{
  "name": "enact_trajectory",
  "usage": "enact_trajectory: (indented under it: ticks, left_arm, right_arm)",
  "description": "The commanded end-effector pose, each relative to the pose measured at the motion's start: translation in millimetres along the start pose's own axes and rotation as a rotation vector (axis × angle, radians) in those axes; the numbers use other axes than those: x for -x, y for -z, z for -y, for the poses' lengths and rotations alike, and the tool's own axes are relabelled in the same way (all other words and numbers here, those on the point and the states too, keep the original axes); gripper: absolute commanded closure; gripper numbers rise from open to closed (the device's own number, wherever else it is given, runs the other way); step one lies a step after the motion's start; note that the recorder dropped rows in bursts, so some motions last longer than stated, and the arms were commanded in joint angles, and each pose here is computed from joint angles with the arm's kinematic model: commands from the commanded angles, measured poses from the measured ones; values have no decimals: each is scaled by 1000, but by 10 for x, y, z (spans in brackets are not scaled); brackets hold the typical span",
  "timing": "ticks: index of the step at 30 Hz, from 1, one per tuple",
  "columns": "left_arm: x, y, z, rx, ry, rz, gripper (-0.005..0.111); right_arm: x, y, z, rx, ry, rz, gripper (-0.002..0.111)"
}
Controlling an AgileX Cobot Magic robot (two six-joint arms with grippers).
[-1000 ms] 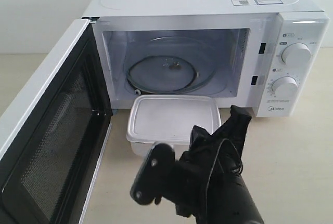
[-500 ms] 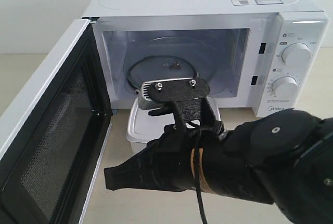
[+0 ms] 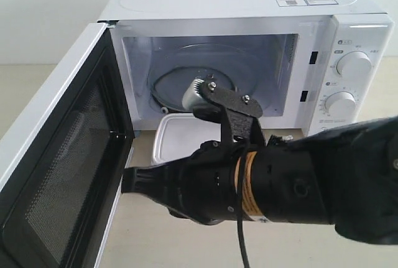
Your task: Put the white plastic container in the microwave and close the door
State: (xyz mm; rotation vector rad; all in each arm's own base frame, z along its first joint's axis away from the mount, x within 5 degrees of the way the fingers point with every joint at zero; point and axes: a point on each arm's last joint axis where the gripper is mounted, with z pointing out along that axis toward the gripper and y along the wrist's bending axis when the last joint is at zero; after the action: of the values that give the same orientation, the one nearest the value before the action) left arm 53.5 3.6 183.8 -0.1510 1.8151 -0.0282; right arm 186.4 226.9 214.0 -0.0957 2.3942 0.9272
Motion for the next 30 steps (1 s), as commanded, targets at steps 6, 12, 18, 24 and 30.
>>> enact_trajectory:
  ticks: [6, 12, 18, 24, 30]
  left_arm:
    - [-10, -3, 0, 0, 5, 0, 103]
    - [-10, -3, 0, 0, 5, 0, 103]
    - [-10, -3, 0, 0, 5, 0, 103]
    - [-10, -3, 0, 0, 5, 0, 103]
    - [-10, -3, 0, 0, 5, 0, 103]
  right_arm:
    - [45, 44, 103, 119, -141, 191, 109]
    - [-69, 47, 236, -30, -138, 236, 109]
    - [-92, 48, 300, -122, -100, 213, 109]
    - [-202, 32, 304, -132, -43, 83, 109]
    - [-220, 26, 270, -119, -24, 40, 109]
